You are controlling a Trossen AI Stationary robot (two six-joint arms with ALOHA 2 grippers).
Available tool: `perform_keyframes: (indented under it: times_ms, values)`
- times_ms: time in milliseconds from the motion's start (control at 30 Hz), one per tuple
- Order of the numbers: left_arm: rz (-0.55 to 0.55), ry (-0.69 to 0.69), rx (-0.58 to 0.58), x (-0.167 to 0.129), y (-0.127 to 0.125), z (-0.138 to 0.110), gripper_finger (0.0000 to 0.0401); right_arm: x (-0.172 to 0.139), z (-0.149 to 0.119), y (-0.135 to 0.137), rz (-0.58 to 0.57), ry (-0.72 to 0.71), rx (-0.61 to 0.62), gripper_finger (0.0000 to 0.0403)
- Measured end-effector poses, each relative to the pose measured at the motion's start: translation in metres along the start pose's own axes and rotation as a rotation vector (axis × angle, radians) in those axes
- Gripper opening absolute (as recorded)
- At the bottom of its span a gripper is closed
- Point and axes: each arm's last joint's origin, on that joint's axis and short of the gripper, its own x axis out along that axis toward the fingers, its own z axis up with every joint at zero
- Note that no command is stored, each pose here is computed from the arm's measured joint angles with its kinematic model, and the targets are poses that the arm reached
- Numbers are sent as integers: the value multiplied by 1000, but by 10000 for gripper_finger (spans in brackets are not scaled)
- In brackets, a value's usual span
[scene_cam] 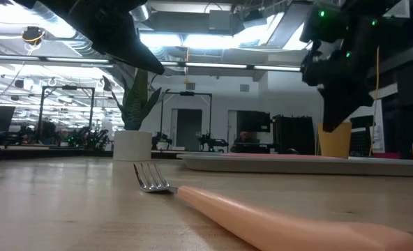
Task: Pick and place plate/cup/fork/spoon on tray
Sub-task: Put the orange fork to the left of the pink plate on the blue serving tray
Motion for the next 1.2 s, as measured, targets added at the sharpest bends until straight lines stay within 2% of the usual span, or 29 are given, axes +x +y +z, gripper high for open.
perform_keyframes:
  times_ms: [100,200,367,467,533,633,800,900,1033,1200]
  values:
    - [17,-15,-81,1,2,2,39,-3,-6,9,82,58,-74,45]
    - [10,-57,-248,2,4,6,39,-2,-15,15,111,96,-114,45]
    - [-123,-55,-546,2,1,11,39,2,-30,17,104,135,-173,45]
    - [-220,-64,-649,-1,-5,15,39,3,-36,18,97,154,-214,45]
    - [-308,-68,-658,1,-13,17,39,2,-39,19,97,161,-260,45]
    - [-419,6,-632,11,-30,19,32,2,-41,21,101,163,-302,45]
    - [-609,152,-570,47,-58,27,16,1,-43,22,104,165,-285,45]
    - [-738,244,-609,60,-71,38,9,0,-46,24,105,167,-275,45]
    - [-739,339,-688,68,-83,51,1,-1,-50,27,113,171,-303,45]
    - [-724,307,-615,66,-93,55,4,-3,-58,32,125,179,-349,45]
